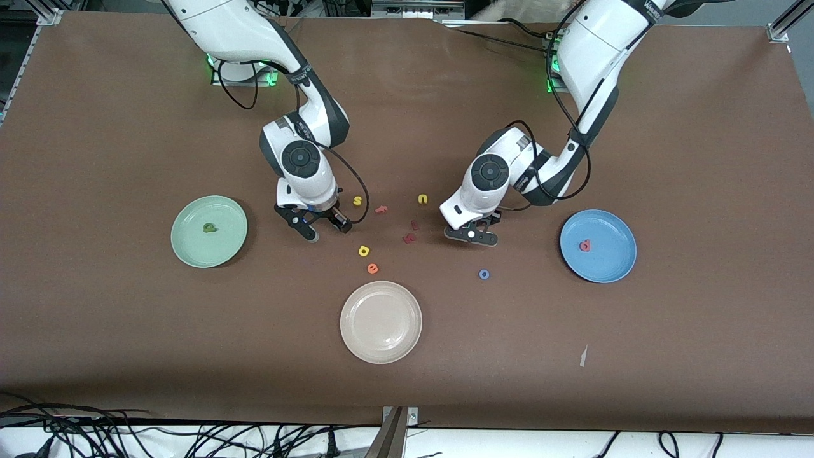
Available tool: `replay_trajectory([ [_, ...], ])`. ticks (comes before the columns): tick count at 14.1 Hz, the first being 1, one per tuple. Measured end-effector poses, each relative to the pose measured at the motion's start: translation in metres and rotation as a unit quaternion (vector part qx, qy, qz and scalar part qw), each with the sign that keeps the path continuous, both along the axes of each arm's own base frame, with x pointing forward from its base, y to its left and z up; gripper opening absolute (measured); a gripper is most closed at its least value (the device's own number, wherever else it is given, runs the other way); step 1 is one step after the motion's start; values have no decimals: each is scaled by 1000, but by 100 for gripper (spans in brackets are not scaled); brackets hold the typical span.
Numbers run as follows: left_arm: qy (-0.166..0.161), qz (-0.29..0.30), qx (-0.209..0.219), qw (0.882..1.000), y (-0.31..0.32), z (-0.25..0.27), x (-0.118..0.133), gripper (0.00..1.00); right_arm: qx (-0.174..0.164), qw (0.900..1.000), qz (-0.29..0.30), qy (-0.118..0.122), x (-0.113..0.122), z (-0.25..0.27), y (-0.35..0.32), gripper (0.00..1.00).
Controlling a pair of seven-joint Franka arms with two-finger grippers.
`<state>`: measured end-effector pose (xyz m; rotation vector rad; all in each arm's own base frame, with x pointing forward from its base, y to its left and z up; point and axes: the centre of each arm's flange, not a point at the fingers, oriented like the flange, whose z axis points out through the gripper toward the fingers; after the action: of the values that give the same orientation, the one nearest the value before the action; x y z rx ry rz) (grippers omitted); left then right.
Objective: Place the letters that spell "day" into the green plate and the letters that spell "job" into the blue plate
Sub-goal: 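Grasp the teal y while the left gripper grasps the teal r, then place the y on the green plate while the left gripper places the r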
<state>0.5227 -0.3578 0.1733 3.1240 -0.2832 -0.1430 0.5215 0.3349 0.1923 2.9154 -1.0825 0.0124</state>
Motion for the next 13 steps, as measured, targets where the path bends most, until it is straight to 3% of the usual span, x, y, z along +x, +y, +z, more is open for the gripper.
replay_trajectory([
  [1,-1,2,0,1000,1,0,3,37,1,1000,0,-1,1,-1,1,83],
  [2,-2,3,0,1000,1,-1,5,31,2,1000,0,-3,2,-3,2,83],
  [4,-4,7,-1,1000,3,0,9,10,2,1000,1,-3,2,-7,4,77],
  [8,-3,17,2,1000,35,11,36,11,6,1000,2,-9,7,-15,10,71],
  [9,7,7,9,1000,51,19,46,11,5,1000,2,-9,8,-17,10,64],
  [11,35,-20,12,999,89,46,66,11,8,1000,1,-12,10,-15,13,38],
  [13,58,-56,12,997,135,76,83,11,8,1000,2,-12,10,-15,13,38],
])
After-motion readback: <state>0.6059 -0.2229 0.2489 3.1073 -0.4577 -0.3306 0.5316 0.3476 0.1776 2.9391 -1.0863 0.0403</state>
